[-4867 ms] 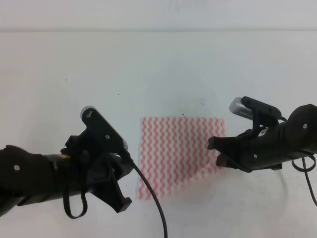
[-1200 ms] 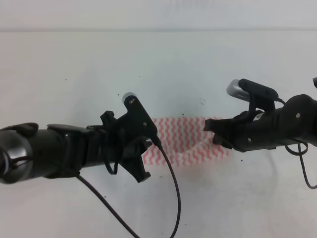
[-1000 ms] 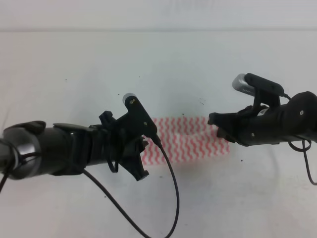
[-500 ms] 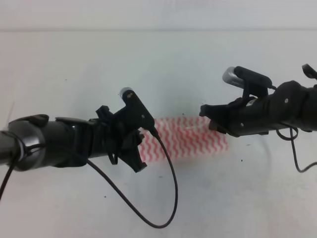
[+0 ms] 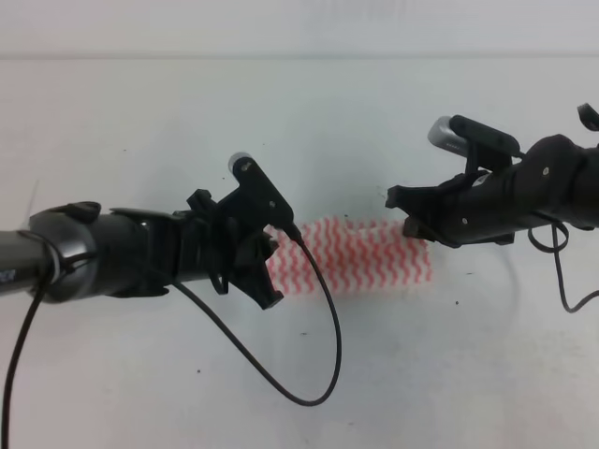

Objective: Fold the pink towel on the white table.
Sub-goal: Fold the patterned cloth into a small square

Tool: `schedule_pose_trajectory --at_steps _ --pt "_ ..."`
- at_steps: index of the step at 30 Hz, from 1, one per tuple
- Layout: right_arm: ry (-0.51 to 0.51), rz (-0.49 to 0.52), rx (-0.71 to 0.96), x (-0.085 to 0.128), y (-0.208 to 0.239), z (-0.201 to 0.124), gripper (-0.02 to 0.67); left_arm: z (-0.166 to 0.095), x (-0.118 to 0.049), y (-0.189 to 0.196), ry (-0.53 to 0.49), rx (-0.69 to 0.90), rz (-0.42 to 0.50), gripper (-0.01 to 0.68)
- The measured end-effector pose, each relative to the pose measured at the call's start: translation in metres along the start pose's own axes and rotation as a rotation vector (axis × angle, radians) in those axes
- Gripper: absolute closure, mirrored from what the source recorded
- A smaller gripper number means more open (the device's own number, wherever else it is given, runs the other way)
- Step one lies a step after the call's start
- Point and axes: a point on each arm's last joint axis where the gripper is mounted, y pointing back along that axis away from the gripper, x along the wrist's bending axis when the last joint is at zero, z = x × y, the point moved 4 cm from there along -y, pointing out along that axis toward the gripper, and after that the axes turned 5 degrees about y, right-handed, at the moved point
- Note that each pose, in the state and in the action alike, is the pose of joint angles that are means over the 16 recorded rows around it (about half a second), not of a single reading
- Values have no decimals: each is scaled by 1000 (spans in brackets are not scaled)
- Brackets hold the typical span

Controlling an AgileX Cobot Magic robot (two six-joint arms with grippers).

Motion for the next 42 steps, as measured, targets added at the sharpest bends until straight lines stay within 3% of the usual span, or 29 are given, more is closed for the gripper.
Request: schedule_pose_trajectory --at_steps 42 --pt "24 -6 8 0 -13 8 665 0 4 -7 -30 10 14 677"
